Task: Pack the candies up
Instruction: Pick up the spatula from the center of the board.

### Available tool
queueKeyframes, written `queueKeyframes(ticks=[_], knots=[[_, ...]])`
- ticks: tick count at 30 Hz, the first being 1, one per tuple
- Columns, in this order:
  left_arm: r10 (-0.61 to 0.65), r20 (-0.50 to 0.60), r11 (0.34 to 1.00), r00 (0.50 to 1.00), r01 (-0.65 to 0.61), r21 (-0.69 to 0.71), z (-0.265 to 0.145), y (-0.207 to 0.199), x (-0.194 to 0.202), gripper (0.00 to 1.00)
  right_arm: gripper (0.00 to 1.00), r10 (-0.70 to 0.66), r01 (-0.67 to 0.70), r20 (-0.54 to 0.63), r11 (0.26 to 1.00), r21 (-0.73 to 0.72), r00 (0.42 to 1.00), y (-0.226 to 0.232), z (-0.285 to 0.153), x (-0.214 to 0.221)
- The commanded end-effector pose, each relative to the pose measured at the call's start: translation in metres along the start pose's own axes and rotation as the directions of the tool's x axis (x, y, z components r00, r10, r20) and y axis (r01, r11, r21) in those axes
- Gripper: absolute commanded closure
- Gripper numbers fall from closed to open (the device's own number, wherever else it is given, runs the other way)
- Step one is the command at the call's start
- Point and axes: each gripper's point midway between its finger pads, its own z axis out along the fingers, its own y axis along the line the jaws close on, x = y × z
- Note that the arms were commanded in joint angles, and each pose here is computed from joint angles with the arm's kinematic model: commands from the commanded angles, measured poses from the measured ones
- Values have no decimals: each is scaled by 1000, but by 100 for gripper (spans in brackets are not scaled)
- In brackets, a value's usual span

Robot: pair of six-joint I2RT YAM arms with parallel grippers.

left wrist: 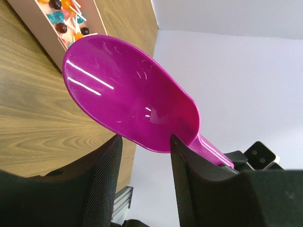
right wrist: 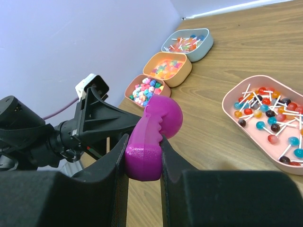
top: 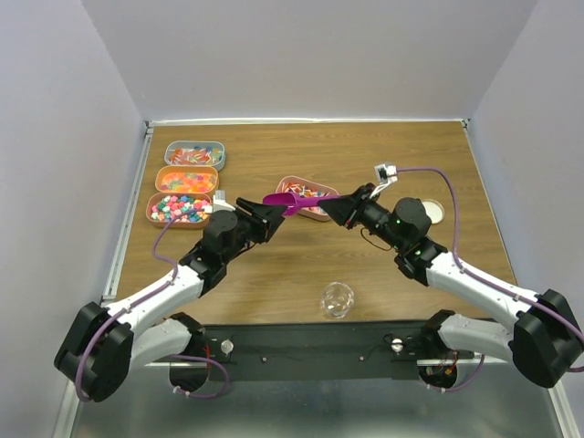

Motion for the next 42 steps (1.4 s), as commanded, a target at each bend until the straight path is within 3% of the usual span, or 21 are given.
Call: queueKeyframes(ticks=[1,7,14,21,24,28,33,37,42], knots=[[-26,23,1000,999,26,-5,7,-1,-1,48,99,-21,23,34,998,-59,999,12,-3,-7],[-25,32,1000,999,25,-19,15,-1,0,50,99,-27,29,37,997,-78,999,13,-7,-4],[-20,67,999,998,22,-33,14,0,-6,81,99,-27,29,33,997,-71,999,9,-13,3],[-3,125,998,992,11,-60,12,2,-17,100,99,-31,31,4,998,-50,1000,-2,-19,19],[17,146,997,989,-5,-81,14,1,-21,100,93,-50,48,-32,997,-53,998,-6,-22,31],[56,182,990,982,-31,-136,15,1,-29,100,71,-74,73,-114,997,-12,991,-19,-24,48],[33,240,993,970,-4,-120,16,-11,-40,100,58,-99,98,-196,995,-17,975,-21,-24,60],[4,283,995,959,25,-97,15,-19,-52,100,41,-88,76,-256,996,-55,963,-16,-25,73],[17,299,996,954,10,-88,19,-25,-57,100,39,-95,81,-273,995,-61,957,-16,-28,76]])
